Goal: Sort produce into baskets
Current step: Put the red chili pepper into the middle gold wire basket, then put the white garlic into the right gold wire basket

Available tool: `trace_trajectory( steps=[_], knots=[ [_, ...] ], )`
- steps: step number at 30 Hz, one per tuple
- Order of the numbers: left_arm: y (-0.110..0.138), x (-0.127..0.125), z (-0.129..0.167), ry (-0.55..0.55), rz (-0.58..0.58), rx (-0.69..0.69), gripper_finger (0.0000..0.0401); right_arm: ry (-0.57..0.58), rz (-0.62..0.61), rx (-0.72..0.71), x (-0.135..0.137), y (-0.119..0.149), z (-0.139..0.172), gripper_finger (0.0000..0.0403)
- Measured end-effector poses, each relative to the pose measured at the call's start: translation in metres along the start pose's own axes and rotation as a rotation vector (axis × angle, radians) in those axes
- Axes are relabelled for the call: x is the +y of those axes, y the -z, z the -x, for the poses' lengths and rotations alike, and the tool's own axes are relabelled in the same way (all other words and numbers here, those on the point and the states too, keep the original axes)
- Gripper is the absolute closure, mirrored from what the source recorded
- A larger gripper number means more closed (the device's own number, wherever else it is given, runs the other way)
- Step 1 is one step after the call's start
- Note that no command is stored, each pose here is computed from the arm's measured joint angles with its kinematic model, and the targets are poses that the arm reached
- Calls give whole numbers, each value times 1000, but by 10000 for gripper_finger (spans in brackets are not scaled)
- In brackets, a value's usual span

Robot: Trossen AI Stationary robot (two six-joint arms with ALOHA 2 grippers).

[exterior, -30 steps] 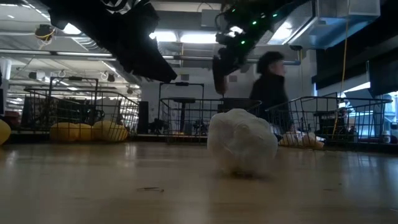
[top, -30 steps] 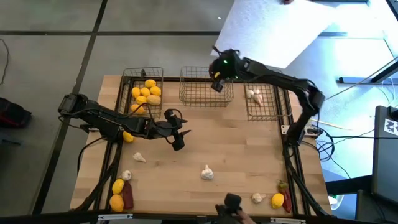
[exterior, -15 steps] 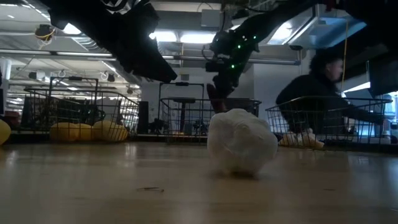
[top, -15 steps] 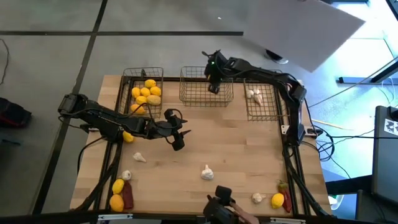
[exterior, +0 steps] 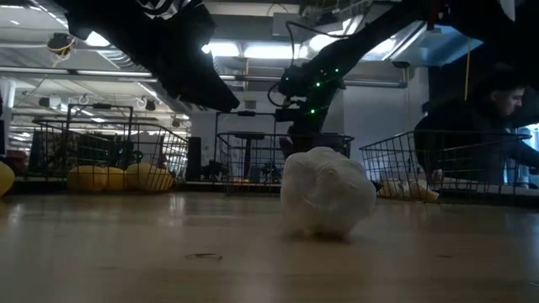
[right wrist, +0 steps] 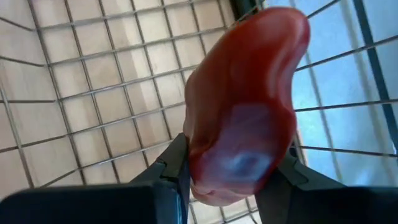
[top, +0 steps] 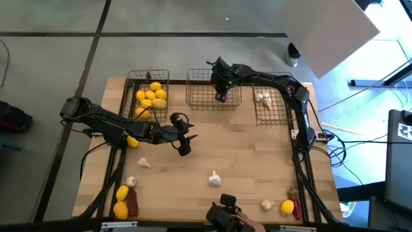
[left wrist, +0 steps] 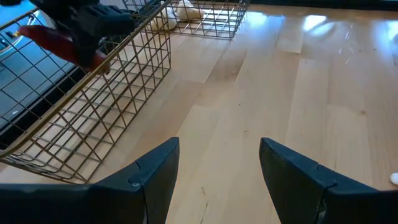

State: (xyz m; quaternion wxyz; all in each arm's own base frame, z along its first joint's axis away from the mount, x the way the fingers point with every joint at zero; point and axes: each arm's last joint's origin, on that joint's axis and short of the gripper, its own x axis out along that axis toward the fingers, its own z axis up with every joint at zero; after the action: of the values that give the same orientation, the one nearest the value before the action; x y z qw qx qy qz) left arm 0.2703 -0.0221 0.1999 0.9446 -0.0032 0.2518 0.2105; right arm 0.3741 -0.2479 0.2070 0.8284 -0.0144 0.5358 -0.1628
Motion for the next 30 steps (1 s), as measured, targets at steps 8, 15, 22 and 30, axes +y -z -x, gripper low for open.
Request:
trace_trajectory(
  steps=[8, 15, 22, 30],
  knots=[
    [0, 0, 0, 0, -1, -1, 182, -10, 1, 25, 1, 3, -10, 284],
    [0, 0, 0, 0, -4, -1, 182, -6, 0, 15, 1, 2, -11, 263],
    [0, 0, 0, 0, -4, -1, 182, -5, 0, 13, 1, 2, -12, 192],
    [0, 0, 0, 0, -3, -1, 182, -4, 37, -10, 7, -3, 18, 160]
  ],
)
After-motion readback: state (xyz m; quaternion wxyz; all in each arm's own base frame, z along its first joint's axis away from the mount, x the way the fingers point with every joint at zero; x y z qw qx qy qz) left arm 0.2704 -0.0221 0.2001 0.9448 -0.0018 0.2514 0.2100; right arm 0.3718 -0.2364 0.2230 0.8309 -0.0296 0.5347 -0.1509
